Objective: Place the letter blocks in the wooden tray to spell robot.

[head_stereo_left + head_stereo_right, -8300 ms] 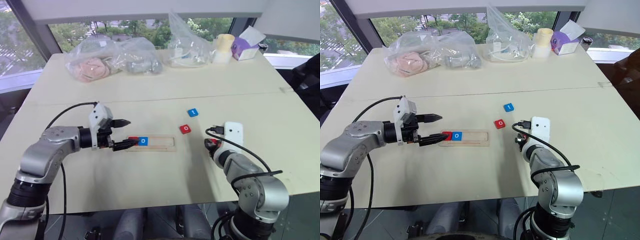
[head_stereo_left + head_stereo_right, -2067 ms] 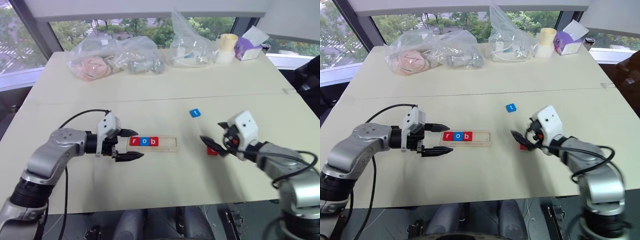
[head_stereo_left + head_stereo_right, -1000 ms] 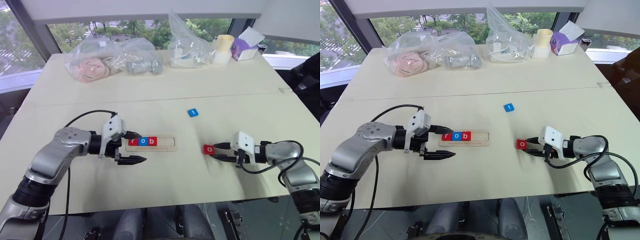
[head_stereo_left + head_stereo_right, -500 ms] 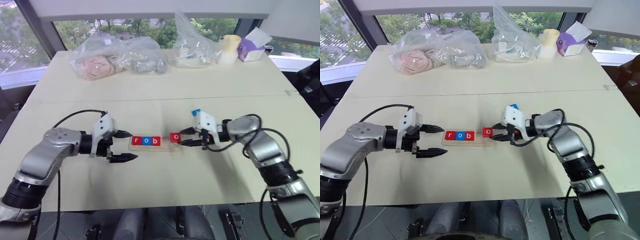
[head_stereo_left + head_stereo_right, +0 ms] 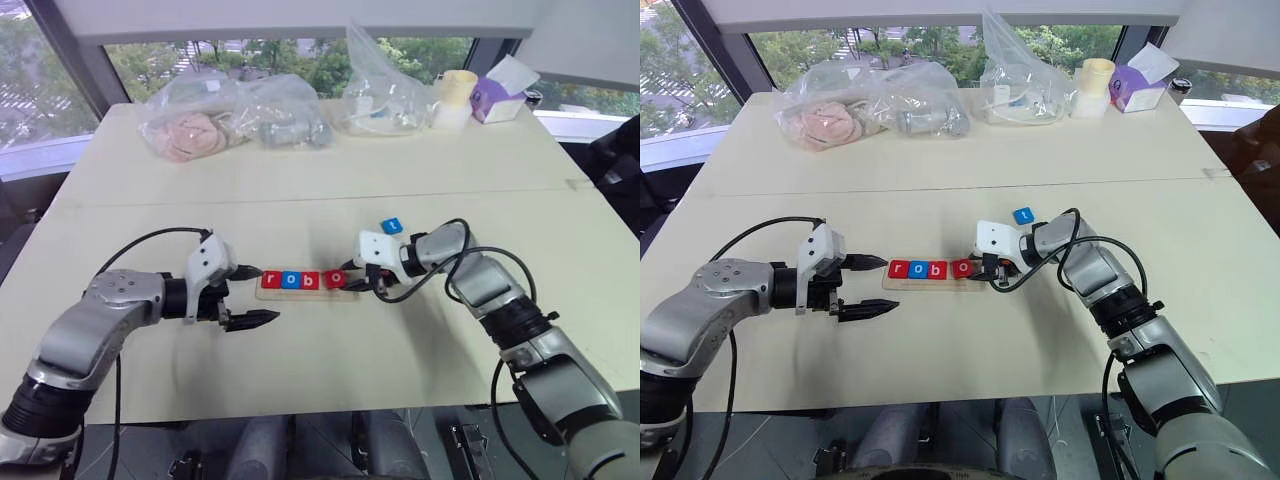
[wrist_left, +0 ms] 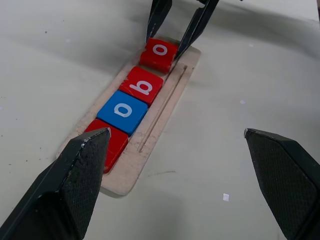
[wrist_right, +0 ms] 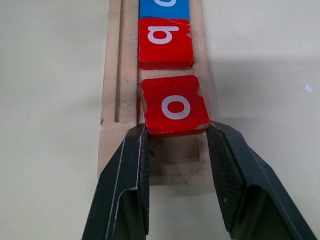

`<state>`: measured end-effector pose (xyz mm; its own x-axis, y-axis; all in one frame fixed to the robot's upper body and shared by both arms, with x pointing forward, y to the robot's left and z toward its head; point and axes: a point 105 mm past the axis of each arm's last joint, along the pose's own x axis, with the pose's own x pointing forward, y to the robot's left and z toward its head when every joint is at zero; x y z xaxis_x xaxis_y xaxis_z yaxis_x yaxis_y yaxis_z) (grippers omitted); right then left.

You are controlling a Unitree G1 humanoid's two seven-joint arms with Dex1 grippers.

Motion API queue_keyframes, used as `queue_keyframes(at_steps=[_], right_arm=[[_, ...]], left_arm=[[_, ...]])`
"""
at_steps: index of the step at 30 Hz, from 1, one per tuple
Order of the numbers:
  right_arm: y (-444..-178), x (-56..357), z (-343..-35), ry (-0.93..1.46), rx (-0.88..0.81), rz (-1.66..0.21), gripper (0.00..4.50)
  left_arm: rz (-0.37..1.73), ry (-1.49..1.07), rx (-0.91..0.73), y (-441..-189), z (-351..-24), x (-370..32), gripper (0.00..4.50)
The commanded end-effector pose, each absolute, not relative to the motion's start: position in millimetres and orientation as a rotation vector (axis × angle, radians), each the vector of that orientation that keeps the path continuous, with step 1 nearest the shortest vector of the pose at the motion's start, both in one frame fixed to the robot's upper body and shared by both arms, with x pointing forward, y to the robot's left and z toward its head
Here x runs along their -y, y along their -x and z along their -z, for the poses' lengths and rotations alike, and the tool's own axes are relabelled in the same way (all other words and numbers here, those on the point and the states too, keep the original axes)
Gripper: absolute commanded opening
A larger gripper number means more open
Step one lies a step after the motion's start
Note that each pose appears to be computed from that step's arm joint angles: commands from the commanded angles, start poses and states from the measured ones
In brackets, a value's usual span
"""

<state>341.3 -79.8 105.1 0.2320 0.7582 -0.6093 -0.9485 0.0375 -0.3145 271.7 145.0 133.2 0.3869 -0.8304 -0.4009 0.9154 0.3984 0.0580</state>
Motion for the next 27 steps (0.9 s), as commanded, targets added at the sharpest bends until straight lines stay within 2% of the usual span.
queue_keyframes(at_steps=[1, 17, 27], right_arm=[[-342.2, 69.5, -113.3, 0.76, -0.279, -1.339, 1.09], [-335.6, 52.7, -125.1, 0.747, -0.251, -1.297, 1.09], [-335.9, 56.7, -123.3, 0.748, -0.256, -1.268, 1.09]], left_arm=[[1.135, -0.308, -0.291, -271.5, -141.6, -142.0, 4.5], [1.138, -0.317, -0.285, -277.7, -139.0, -138.7, 4.5], [1.131, -0.313, -0.273, -280.6, -139.8, -136.9, 4.5]])
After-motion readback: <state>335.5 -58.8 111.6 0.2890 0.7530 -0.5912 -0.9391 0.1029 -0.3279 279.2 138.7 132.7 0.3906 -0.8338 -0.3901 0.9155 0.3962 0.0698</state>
